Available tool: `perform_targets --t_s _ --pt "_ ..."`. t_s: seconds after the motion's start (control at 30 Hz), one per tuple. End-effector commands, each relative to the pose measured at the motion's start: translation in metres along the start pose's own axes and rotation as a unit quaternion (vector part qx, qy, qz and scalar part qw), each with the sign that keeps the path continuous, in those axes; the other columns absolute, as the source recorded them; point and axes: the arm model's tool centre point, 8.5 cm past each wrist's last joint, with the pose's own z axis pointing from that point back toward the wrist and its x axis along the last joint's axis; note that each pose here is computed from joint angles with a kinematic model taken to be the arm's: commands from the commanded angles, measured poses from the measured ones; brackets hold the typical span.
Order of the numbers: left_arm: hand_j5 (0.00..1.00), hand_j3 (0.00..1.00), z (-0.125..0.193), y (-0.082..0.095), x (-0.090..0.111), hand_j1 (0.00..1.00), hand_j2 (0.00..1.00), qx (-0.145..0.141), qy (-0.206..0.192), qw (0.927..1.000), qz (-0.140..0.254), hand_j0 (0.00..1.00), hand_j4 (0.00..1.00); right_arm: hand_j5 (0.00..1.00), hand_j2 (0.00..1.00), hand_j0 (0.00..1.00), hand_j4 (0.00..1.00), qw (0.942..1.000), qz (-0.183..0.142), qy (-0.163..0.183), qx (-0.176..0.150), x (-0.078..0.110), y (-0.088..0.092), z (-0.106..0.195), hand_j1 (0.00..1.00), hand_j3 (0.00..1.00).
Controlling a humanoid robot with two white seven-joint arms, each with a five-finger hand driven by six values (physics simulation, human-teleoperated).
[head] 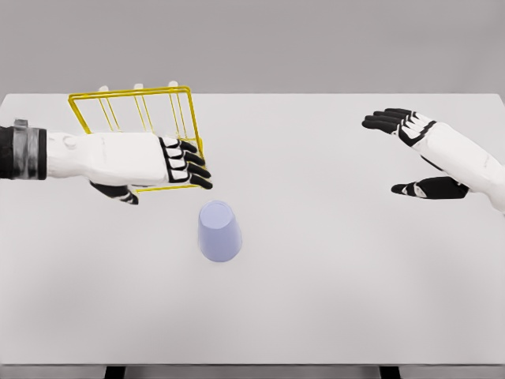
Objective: Place the cup on the cup holder with both arms
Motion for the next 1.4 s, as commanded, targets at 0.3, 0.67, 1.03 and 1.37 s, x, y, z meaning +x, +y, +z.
perform_targets --t_s 0.3,0.67,1.03,1.37 --pt "1.0 1.0 -0.025 -0.001 0.011 1.0 1.0 -0.019 -0.038 0.9991 -0.002 1.0 1.0 1.0 1.0 1.0 1.0 1.0 -0.001 -0.002 -0.003 0.0 -0.002 -0.001 1.0 1.0" --pt "1.0 1.0 -0.058 0.01 0.024 1.0 1.0 -0.032 -0.084 0.9957 -0.022 1.0 1.0 1.0 1.0 1.0 1.0 1.0 0.0 -0.002 -0.001 0.001 -0.001 -0.002 1.0 1.0" --pt "1.0 1.0 -0.082 0.003 0.026 1.0 1.0 -0.046 -0.1 0.9936 -0.025 1.0 1.0 1.0 1.0 1.0 1.0 1.0 0.007 0.005 0.003 -0.001 0.001 -0.003 1.0 1.0" --pt "1.0 1.0 -0.088 -0.003 0.012 1.0 1.0 -0.058 -0.085 0.9945 -0.017 1.0 1.0 1.0 1.0 1.0 1.0 0.9999 0.009 0.006 0.001 -0.001 -0.001 -0.001 1.0 1.0"
